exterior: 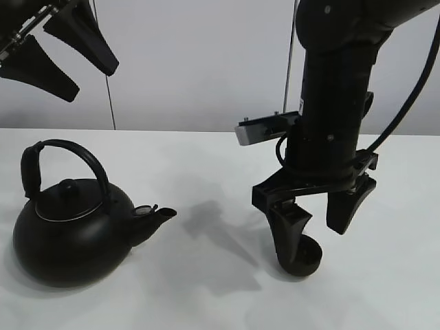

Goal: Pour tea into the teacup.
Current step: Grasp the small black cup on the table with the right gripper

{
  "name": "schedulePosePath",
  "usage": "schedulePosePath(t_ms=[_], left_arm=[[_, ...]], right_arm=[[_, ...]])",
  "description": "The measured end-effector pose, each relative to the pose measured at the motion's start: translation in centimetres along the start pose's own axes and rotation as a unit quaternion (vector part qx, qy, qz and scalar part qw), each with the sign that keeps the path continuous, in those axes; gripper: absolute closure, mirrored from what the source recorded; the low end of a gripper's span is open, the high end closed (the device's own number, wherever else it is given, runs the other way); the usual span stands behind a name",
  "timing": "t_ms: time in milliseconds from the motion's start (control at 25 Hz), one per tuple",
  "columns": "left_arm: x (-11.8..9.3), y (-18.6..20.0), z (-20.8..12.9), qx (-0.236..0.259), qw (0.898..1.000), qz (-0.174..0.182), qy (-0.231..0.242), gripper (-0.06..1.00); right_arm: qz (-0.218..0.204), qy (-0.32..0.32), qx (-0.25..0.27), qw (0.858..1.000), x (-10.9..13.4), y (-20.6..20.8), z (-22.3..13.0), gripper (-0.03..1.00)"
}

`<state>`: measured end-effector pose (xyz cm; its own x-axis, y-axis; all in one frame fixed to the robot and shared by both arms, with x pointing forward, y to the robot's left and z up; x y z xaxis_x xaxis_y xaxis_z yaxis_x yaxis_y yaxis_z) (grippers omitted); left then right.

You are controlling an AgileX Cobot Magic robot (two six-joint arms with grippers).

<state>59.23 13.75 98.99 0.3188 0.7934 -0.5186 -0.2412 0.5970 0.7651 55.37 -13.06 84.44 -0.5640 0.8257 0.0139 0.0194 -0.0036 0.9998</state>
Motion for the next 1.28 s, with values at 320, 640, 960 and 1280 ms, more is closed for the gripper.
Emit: schedulePosePath(t_ms=[320,640,960,1280], left_arm=[[0.0,0.0,0.0,0.0,1.0,0.0,0.0,0.47],[0.0,0.0,0.0,0.0,1.0,0.0,0.0,0.47],[0.0,0.0,0.0,0.0,1.0,0.0,0.0,0.47],[0.0,0.0,0.0,-0.001,1.0,0.0,0.0,0.47]], right_arm=[[-0.003,-0.009,-0.001,1.0,-0.2,-1.8,0.7,0.39],[-0.007,-0.017,-0.005,1.0,-0.4,-2.7,1.0,0.39],[-0.007,-0.021,-0.009,1.0,-0.4,-2.9,1.3,0.58],[-0.005,-0.024,-0.014,1.0,-0.4,-2.4,1.8,0.57]])
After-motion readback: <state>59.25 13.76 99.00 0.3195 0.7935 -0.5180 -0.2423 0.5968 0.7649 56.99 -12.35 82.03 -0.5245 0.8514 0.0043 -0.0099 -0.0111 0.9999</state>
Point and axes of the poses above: a point on each arm's last joint axis where the gripper is mounted, y pointing back along that axis away from the gripper, x along the wrist's bending axis when the last joint is at zero, z = x × y, the point moved 9 cm from there along -y, pointing out along that axis toward the gripper
